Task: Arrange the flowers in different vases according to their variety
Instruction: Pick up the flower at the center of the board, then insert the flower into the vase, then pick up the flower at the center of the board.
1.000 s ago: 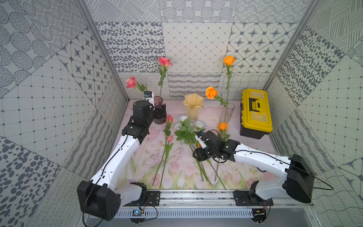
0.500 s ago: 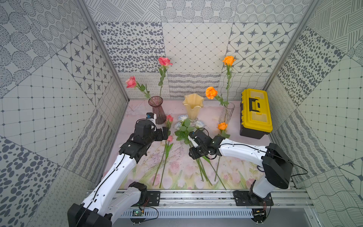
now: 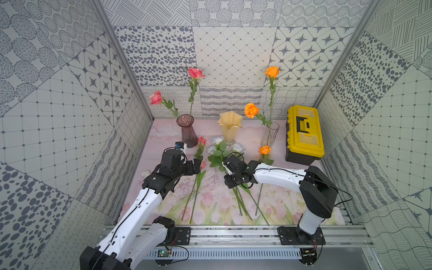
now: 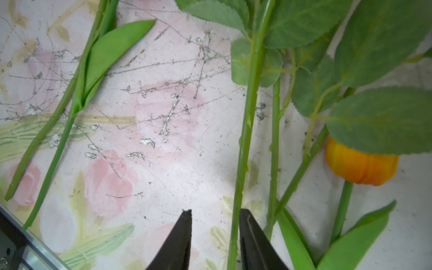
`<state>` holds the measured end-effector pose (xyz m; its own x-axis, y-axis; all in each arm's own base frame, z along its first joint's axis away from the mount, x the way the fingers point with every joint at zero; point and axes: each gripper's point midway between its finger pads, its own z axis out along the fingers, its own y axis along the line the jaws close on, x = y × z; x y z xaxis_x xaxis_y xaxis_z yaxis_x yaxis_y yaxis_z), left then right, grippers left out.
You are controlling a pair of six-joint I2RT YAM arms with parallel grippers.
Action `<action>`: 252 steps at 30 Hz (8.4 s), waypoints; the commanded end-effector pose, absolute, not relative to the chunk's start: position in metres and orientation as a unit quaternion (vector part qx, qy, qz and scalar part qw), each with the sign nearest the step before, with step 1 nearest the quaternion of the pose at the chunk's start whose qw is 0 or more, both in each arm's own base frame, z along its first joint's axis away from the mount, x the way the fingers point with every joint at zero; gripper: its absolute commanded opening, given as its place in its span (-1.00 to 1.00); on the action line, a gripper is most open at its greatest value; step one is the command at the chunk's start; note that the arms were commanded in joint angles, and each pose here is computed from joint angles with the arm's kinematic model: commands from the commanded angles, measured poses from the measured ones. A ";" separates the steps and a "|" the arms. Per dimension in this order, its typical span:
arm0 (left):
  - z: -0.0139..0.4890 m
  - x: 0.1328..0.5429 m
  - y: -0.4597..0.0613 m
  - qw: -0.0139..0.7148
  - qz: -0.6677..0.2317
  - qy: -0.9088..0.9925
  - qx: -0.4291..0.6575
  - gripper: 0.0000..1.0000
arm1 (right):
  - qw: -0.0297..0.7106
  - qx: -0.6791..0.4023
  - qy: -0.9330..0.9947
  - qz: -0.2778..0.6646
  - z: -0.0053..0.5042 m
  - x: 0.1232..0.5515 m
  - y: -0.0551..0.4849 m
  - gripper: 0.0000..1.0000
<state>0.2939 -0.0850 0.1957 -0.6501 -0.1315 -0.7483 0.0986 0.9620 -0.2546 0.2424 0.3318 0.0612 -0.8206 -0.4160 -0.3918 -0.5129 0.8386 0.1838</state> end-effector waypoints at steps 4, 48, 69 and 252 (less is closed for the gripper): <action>0.194 0.293 -0.089 0.411 -0.150 0.899 -0.012 0.98 | 0.181 -0.242 0.944 0.133 0.058 0.255 0.331 -0.27; 0.191 0.295 -0.089 0.408 -0.149 0.901 -0.017 0.98 | 0.221 -0.222 0.933 0.175 0.097 0.265 0.335 -1.00; 0.183 0.292 -0.097 0.385 -0.168 0.907 -0.010 0.98 | 0.466 -0.222 0.827 0.222 0.300 0.299 0.330 -1.00; 0.152 0.281 -0.118 0.293 -0.186 0.938 0.016 0.98 | 0.414 0.158 0.896 -0.025 0.205 0.286 0.113 -1.00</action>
<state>0.2810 -0.1166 0.1487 -0.8283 -0.0828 -0.5542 0.1351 0.9303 -0.3410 0.2877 0.1448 0.1714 -0.7056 0.2632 -0.6579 0.2246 0.9637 0.1446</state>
